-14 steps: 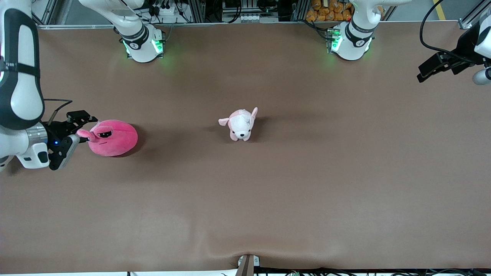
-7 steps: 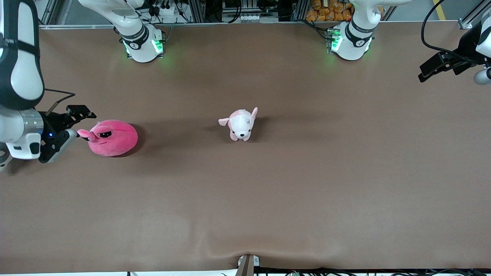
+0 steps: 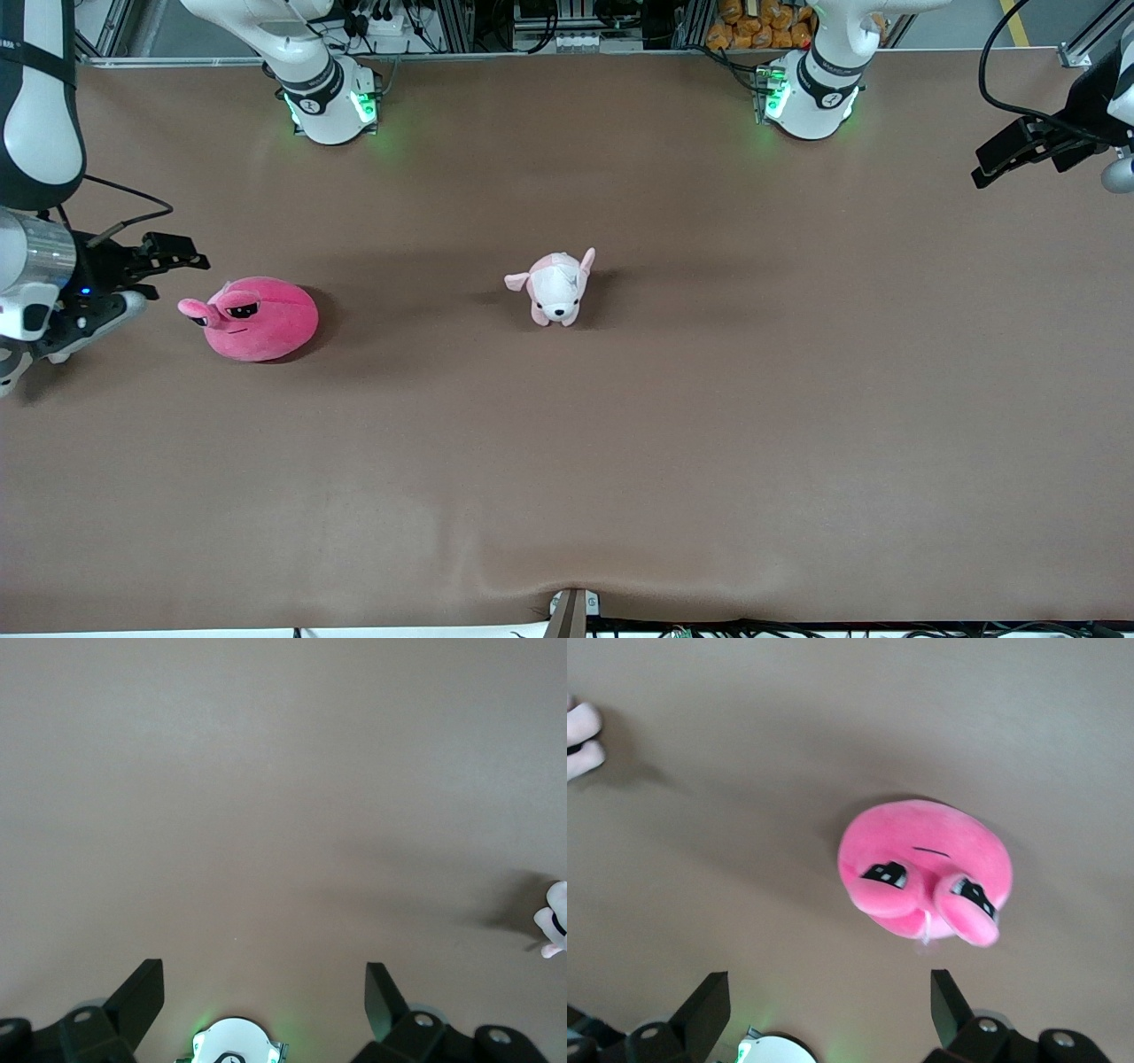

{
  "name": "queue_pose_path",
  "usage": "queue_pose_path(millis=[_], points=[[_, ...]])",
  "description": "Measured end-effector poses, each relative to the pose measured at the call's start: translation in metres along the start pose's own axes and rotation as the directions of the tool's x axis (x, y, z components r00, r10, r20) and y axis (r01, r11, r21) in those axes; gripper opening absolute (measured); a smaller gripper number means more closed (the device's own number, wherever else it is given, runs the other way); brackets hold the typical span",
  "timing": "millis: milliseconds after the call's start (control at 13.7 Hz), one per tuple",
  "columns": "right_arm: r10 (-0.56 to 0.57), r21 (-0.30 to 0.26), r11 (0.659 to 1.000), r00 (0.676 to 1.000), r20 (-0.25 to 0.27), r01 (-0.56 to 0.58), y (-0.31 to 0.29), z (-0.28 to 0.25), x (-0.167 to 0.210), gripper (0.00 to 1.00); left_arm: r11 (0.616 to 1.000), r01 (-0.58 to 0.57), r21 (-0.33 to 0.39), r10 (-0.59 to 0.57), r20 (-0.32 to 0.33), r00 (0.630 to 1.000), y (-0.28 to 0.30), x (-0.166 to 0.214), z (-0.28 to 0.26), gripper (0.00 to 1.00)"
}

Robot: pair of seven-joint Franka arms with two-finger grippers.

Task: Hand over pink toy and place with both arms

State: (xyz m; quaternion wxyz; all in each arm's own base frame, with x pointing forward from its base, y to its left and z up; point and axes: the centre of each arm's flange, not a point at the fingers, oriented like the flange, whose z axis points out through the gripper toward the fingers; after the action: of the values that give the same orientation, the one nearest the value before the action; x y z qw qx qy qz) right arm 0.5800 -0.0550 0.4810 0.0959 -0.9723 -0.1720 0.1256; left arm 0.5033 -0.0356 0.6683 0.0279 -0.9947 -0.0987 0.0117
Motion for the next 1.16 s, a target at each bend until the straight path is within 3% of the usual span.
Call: queue_pose_path(millis=[218,728,1165], points=[[0.133,-0.032,0.990,0.991,-0.032,-0.134,0.017,-0.018,-0.013,1.00,1.000,-0.001,0.000,0.001,0.000,1.000,0.000,0.000,0.000,1.00],[0.267,-0.051,0.959,0.949,-0.165,-0.279,0.004,-0.085,-0.033,1.00,0.999,-0.043,0.000,0.043,-0.001,0.999,0.002,-0.001,0.000,1.00],[0.373,-0.052,0.918,0.903,-0.214,-0.392,-0.071,-0.131,-0.061,1.00,0.998,-0.064,0.005,0.064,0.018,0.998,0.006,-0.006,-0.001,1.00]])
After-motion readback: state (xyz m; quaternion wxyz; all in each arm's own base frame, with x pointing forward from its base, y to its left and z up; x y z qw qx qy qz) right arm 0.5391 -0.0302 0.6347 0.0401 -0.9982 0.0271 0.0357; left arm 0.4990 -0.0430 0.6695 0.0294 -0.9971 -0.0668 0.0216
